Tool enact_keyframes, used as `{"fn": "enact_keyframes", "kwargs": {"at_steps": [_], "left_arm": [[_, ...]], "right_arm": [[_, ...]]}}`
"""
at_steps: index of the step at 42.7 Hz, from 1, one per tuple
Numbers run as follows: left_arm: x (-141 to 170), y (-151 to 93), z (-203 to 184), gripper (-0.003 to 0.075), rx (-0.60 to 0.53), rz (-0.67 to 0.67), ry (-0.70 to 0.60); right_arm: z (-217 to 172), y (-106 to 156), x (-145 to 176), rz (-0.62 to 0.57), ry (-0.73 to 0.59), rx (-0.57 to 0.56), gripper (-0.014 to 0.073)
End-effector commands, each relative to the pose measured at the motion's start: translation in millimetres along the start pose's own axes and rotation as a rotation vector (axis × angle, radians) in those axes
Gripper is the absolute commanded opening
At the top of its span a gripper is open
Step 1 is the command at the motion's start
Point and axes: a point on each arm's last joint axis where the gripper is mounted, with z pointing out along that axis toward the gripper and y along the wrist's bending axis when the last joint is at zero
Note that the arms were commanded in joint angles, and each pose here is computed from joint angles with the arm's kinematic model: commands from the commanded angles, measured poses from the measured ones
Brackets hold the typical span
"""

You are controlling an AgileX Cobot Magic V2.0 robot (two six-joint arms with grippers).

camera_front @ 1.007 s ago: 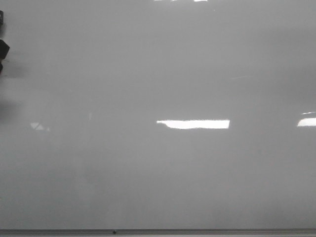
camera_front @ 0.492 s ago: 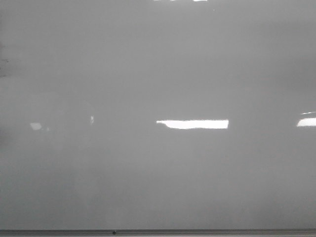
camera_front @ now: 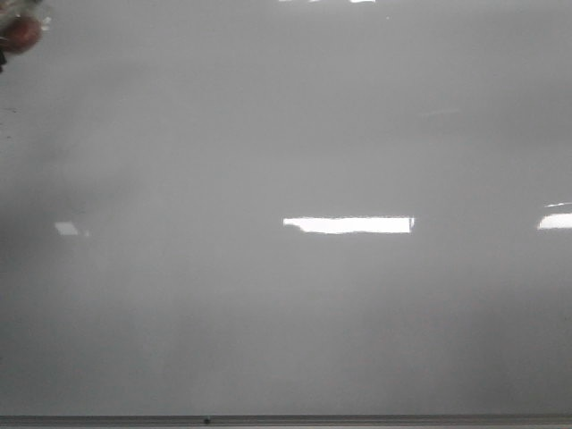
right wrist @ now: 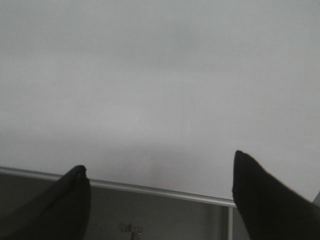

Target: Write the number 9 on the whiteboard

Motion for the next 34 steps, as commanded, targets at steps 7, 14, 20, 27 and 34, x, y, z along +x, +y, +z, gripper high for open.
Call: {"fn": "enact_keyframes", "kwargs": {"at_steps": [7, 14, 20, 27, 34], "left_arm": [[-30.8, -48.8, 5.7, -0.0019, 0.221, 0.281, -0.080], [-39.6, -75.6, 8.2, -0.0019, 0.269, 0.411, -0.103], [-43.1, -96.5, 6.6, -0.0019, 0.304, 0.502, -0.115], [-45.1, -116.4, 2.8, -0.0019, 0.335, 0.567, -0.132], [-45.6, -127.4, 0.5, -0.0019, 0.352, 0.604, -0.141]], "right_arm": [[17.0, 23.1, -19.0, -0.194, 0.055, -0.173, 0.0600], [27.6, 47.5, -17.2, -0.377, 0.092, -0.335, 0.0600], [29.6, 71.0, -13.3, -0.568, 0.088, -0.485, 0.0600], [25.8, 96.6, -8.4, -0.714, 0.055, -0.649, 0.0587], [24.6, 120.6, -6.7, -0.772, 0.001, -0.750, 0.0515]]}}
